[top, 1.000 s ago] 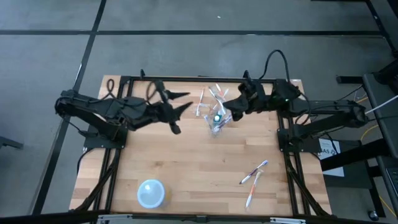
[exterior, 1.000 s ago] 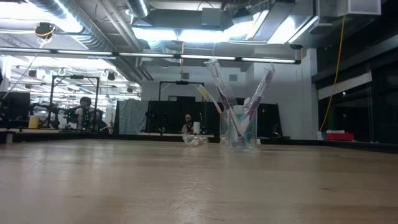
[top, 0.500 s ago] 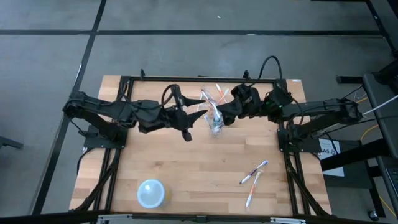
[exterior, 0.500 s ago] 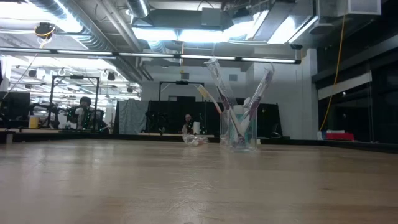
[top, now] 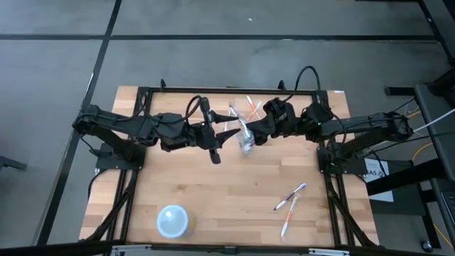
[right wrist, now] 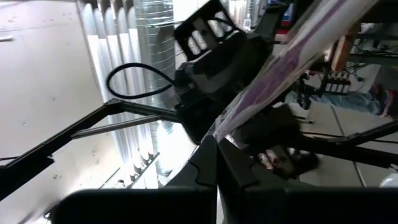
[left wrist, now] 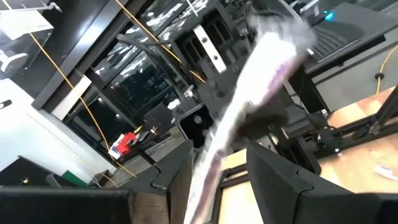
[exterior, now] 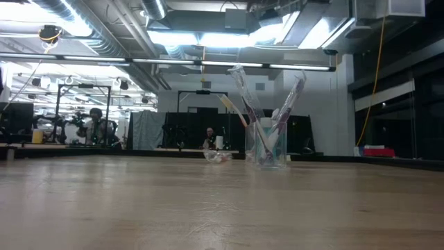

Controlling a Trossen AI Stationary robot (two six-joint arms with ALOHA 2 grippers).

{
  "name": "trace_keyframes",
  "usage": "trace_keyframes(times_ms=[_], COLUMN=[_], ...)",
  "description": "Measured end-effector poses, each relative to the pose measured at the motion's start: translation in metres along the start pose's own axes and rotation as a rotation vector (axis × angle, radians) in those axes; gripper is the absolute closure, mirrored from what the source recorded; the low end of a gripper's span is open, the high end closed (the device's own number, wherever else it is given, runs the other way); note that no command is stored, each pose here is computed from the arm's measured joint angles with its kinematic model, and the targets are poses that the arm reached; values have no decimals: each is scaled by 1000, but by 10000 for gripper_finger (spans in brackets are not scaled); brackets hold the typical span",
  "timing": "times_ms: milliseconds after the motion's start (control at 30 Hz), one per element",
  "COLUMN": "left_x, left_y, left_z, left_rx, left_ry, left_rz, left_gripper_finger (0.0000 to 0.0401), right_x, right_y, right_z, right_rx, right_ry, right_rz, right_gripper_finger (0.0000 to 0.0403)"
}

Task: Pick & Place toothbrushing station
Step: Put the purple toothbrush into the transparent organizer

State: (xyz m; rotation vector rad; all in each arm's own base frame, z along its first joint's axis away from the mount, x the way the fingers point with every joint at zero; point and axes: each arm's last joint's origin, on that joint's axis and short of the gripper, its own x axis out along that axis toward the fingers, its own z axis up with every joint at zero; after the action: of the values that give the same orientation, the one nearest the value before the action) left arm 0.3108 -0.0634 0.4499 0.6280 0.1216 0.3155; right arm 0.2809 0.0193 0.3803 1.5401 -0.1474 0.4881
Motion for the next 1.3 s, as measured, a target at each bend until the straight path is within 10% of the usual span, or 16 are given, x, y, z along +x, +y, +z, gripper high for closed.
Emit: trace_keyframes(times_ms=[1300], left_x=[21], left_y=[11], left_z=[-16], left_rx=[-61], left_ry=[-11], left_rz=[-42], left_gripper_finger=[298], right_x=[3], right_y=[0], right_z=[-4], right_rx=[-10], right_ry=[16], right_rz=[48], right_gripper_finger=[403])
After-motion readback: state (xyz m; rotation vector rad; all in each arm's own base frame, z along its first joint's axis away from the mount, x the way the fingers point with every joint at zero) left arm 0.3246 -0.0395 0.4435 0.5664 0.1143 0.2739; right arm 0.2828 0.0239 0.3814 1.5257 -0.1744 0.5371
